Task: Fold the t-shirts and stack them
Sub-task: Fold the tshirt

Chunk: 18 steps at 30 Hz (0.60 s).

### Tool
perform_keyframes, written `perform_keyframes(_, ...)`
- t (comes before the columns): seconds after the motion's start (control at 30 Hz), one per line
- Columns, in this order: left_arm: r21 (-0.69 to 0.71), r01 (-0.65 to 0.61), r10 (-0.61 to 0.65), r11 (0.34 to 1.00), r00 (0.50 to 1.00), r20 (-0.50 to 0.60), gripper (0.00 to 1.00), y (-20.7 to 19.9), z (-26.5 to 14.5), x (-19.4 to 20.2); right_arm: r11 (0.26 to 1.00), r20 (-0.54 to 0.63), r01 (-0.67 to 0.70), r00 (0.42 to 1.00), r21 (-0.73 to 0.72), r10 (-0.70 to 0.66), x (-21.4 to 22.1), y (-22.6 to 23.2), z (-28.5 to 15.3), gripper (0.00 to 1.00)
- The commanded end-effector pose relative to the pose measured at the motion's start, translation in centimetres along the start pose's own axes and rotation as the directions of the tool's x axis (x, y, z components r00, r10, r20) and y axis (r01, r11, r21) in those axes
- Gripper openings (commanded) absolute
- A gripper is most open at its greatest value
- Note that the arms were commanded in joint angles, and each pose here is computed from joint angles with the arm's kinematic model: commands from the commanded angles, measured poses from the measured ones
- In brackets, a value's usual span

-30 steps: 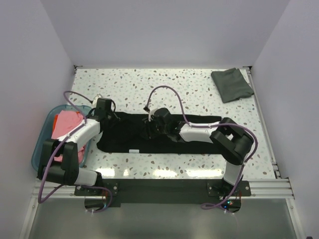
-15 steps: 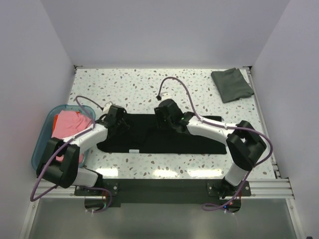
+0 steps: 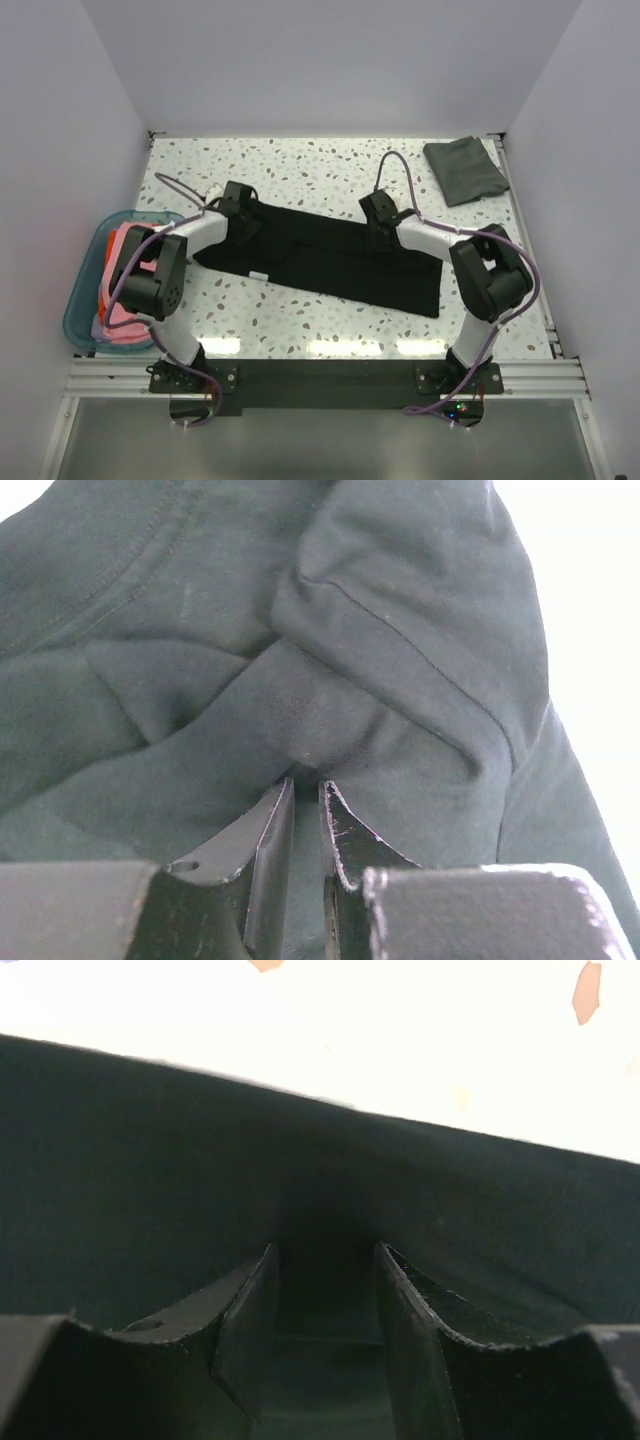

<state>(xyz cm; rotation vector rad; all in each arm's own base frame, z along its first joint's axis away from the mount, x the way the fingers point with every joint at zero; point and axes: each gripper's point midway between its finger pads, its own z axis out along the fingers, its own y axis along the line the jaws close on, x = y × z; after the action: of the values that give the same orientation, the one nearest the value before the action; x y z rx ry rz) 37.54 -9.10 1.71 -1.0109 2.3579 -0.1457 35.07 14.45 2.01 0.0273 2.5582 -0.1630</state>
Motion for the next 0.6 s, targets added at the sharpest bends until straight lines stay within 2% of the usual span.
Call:
perform_keyframes(0.0, -0.134, -0.084, 0.087, 0.987, 0.996, 0.016, 0.21, 1.1, 3.2, -1.5, 1.000, -0.087, 0.023, 0.996, -0.008, -0.023, 3.2, 0.2, 0.3, 0.46)
perform_keyframes(0.1, -0.189, -0.173, 0.174, 0.967, 0.985, -0.009, 0.22, 0.4, 5.8, -2.6, 0.994, -0.133, 0.006, 0.991, -0.108, -0.020, 5.9, 2.5, -0.7, 0.45)
perform_keyframes(0.13, -0.137, -0.191, 0.196, 0.972, 0.980, 0.029, 0.23, -2.5, 6.1, -4.6, 0.991, -0.135, 0.007, 0.990, -0.131, -0.025, 6.5, 3.4, -1.2, 0.45)
perform_keyframes(0.17, -0.176, -0.244, 0.247, 0.954, 0.969, -0.002, 0.24, -1.9, 8.0, -4.5, 0.984, -0.121, 0.014, 0.992, -0.177, -0.036, 7.6, 5.4, -2.7, 0.45)
perform_keyframes(0.2, -0.159, -0.250, 0.259, 0.955, 0.965, 0.038, 0.24, -4.5, 8.0, -6.9, 0.980, -0.113, 0.015, 0.993, -0.199, -0.038, 8.2, 6.5, -3.5, 0.45)
perform_keyframes(0.23, -0.129, -0.278, 0.286, 0.952, 0.957, 0.047, 0.24, -5.8, 8.6, -7.6, 0.973, -0.103, 0.012, 0.994, -0.230, -0.036, 8.9, 7.9, -4.2, 0.45)
perform_keyframes(0.27, -0.118, -0.368, 0.373, 0.922, 0.928, 0.022, 0.25, -6.1, 10.6, -7.3, 0.952, -0.118, -0.010, 0.993, -0.305, -0.027, 10.4, 10.9, -6.0, 0.45)
perform_keyframes(0.3, -0.068, -0.383, 0.388, 0.921, 0.918, 0.080, 0.26, -9.6, 10.2, -9.9, 0.936, -0.130, -0.027, 0.991, -0.352, -0.020, 11.2, 12.6, -6.8, 0.45)
perform_keyframes(0.33, -0.016, -0.417, 0.417, 0.909, 0.905, 0.081, 0.28, -11.4, 10.7, -10.0, 0.904, -0.122, -0.059, 0.992, -0.423, 0.008, 11.1, 15.0, -7.8, 0.45)
perform_keyframes(0.37, 0.022, -0.504, 0.502, 0.863, 0.862, 0.065, 0.39, -12.2, 12.3, -9.3, 0.882, -0.148, -0.093, 0.989, -0.462, 0.027, 12.3, 17.3, -8.5, 0.45)
perform_keyframes(0.4, 0.150, -0.529, 0.514, 0.835, 0.848, 0.127, 0.48, -16.6, 11.4, -10.5, 0.858, -0.158, -0.105, 0.987, -0.502, 0.028, 12.4, 18.8, -9.1, 0.47)
perform_keyframes(0.43, 0.193, -0.552, 0.532, 0.811, 0.834, 0.150, 0.62, -18.1, 11.4, -10.8, 0.841, -0.141, -0.113, 0.989, -0.530, 0.044, 10.9, 20.6, -10.0, 0.49)
perform_keyframes(0.47, 0.234, -0.568, 0.535, 0.789, 0.823, 0.193, 0.69, -20.0, 11.3, -11.6, 0.855, -0.144, -0.091, 0.989, -0.511, 0.019, 11.1, 21.1, -9.3, 0.51)
perform_keyframes(0.53, 0.336, -0.572, 0.526, 0.748, 0.820, 0.226, 0.84, -22.4, 10.2, -11.6, 0.875, -0.071, -0.058, 0.997, -0.480, 0.027, 7.9, 21.6, -9.7, 0.59)
perform_keyframes(0.57, 0.372, -0.563, 0.491, 0.738, 0.826, 0.278, 0.87, -23.7, 8.7, -12.7, 0.879, -0.042, -0.036, 0.999, -0.475, 0.018, 6.6, 21.4, -9.5, 0.63)
